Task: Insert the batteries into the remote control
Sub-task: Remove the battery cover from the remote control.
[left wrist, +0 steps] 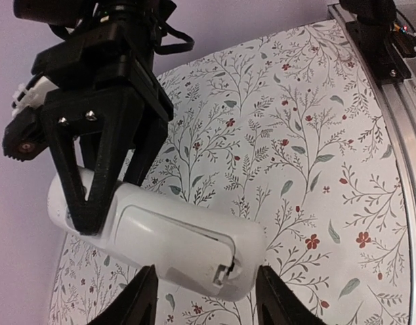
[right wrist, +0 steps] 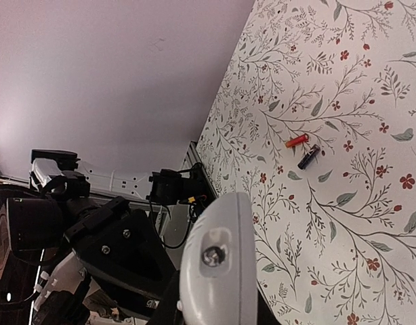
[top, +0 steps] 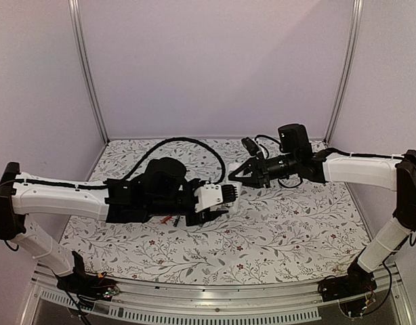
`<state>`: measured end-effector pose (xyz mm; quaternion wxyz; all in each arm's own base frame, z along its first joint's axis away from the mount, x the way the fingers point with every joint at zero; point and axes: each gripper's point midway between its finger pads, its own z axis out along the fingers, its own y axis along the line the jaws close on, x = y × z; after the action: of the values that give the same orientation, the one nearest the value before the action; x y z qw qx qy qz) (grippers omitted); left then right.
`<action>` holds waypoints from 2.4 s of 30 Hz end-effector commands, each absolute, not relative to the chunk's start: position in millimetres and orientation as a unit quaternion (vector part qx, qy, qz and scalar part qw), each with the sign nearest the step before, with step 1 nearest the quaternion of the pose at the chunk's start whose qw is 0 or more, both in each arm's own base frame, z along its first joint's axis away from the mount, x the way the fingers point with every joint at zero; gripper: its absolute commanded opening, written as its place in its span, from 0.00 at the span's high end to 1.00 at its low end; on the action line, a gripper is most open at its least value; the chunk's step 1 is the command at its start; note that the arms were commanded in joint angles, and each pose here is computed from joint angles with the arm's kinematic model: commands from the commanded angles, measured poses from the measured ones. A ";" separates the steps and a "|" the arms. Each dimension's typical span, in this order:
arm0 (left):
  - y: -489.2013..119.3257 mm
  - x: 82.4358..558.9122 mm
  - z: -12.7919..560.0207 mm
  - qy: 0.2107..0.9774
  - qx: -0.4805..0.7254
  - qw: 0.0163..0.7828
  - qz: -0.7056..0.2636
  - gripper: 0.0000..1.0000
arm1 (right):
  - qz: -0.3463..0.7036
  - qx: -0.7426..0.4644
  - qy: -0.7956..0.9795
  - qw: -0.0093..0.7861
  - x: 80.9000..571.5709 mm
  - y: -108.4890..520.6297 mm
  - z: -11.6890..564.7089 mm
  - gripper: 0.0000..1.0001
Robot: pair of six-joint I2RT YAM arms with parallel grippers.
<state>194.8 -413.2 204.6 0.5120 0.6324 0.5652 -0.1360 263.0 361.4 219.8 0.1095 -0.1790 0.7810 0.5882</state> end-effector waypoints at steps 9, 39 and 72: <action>-401.5 223.8 219.7 0.680 0.499 0.505 -0.183 0.25 | 0.559 -0.133 0.805 0.149 293.1 346.9 196.6 1.00; -425.1 260.2 161.6 0.834 0.380 0.348 -0.196 0.48 | 0.548 -0.123 0.808 0.181 302.8 342.9 197.5 1.00; -348.3 337.0 142.2 0.890 0.268 0.332 -0.161 0.75 | 0.538 -0.115 0.812 0.196 310.6 314.6 182.8 1.00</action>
<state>303.8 -392.9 162.5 0.3369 0.3221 0.8582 -0.2154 314.5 320.8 178.4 0.1800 -0.0954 0.8190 0.5364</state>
